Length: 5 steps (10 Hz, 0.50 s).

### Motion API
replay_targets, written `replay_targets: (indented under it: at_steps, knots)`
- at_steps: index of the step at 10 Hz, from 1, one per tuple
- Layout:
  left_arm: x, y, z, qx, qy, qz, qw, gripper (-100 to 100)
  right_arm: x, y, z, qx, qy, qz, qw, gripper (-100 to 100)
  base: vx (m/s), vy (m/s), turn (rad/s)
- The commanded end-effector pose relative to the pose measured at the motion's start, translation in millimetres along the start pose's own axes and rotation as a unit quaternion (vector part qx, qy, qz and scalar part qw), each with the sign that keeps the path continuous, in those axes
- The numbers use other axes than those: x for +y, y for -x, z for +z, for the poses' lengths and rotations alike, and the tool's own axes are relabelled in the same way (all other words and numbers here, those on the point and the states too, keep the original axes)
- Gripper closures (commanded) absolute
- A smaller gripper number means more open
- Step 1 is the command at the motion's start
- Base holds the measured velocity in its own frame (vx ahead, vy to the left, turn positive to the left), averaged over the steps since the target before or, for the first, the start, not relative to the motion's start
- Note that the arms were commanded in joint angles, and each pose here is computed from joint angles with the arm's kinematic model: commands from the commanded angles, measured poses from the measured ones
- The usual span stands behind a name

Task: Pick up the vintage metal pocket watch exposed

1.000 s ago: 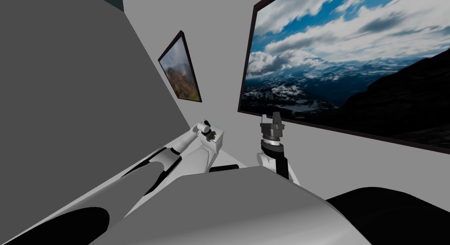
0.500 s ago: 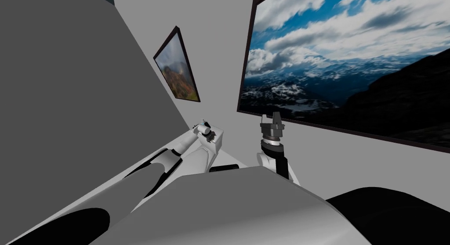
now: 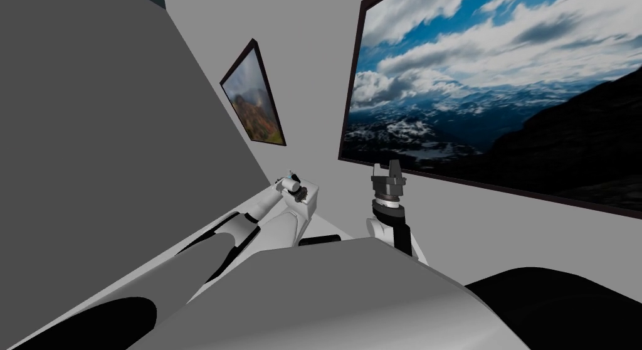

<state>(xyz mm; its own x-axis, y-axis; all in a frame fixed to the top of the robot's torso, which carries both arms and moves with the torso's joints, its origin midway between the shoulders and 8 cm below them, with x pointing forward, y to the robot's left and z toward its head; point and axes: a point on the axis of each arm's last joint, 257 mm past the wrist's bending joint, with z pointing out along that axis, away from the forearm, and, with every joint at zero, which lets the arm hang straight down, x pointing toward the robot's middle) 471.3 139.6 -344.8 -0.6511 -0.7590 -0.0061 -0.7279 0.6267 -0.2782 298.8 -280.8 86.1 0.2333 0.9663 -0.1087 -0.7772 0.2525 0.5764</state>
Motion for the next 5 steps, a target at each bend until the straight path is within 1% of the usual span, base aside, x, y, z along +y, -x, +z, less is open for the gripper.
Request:
replay_targets:
  at_steps: [1,2,3,4,5]
  knots:
    - [0,0.0,0.0,0.0,0.0,0.0,1.0,0,0,0,0.0,0.0,0.0,0.0,1.0,0,0.0,0.0,0.0]
    - [-3,-0.7,-10.1,0.001,0.002,0.003,1.0,100,0,0,0.0,0.0,0.0,0.0,1.0,0,-0.004,-0.002,0.069]
    - [-5,-1.1,-16.3,0.002,0.002,0.005,1.0,100,0,0,0.0,0.0,0.0,0.0,1.0,0,-0.005,-0.005,0.075]
    - [-4,-1.5,-12.6,0.002,0.0,0.004,1.0,100,0,0,0.0,0.0,0.0,0.0,1.0,0,-0.002,-0.002,0.014]
    - [-4,-1.4,-13.5,0.002,0.001,0.004,1.0,0,0,0,0.0,0.0,0.0,0.0,1.0,0,0.0,0.0,0.0]
